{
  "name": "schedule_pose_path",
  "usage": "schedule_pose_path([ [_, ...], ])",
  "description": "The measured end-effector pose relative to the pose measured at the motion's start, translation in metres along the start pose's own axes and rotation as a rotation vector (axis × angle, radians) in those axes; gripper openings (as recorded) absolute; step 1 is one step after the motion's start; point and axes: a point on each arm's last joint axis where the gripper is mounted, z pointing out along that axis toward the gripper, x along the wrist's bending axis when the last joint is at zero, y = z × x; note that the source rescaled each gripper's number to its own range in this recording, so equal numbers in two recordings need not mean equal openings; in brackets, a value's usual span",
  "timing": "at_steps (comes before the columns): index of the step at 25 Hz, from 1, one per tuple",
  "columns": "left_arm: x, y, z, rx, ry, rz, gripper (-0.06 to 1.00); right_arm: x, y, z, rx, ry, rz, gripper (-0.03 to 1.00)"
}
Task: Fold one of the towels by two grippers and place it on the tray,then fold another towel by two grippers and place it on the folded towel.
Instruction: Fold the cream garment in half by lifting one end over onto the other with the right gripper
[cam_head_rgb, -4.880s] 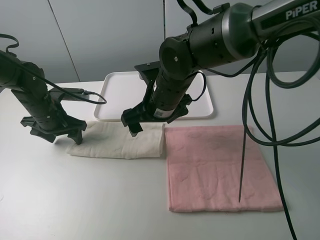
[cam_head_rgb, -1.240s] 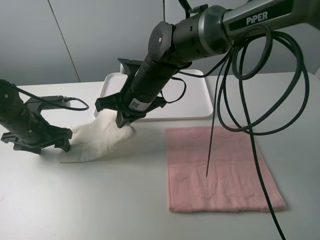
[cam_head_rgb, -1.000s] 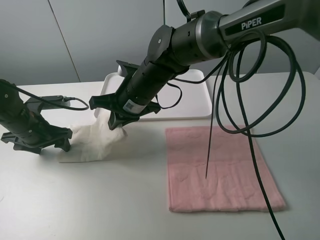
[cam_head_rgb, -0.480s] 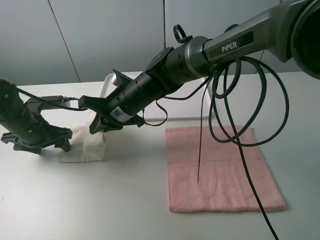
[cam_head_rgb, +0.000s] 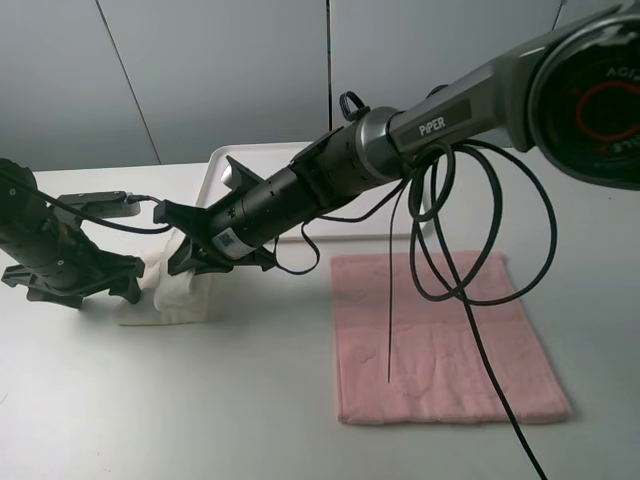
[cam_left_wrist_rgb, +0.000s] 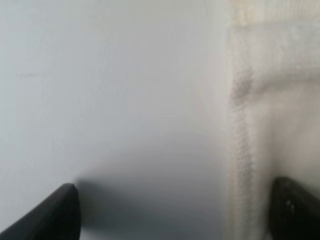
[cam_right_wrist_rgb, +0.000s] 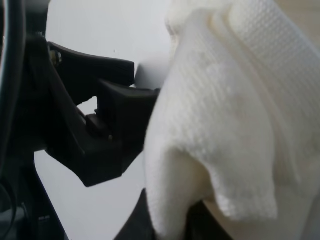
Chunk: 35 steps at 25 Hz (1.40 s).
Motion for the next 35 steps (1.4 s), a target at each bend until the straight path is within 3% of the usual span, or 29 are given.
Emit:
schedule_pose_path([
  [10,0.000,0.000,0.000,0.000,0.000,0.000,0.97,0.007,-0.011,0.016,-0.015,0.002,-0.017,0.05],
  [24,0.001,0.000,0.000,0.002,-0.007,-0.005,0.97,-0.003,-0.002,0.016,-0.118,-0.094,-0.043,0.05],
  [35,0.001,-0.002,-0.008,-0.007,-0.011,0.013,0.97,-0.003,-0.001,0.016,-0.126,-0.100,-0.046,0.05],
])
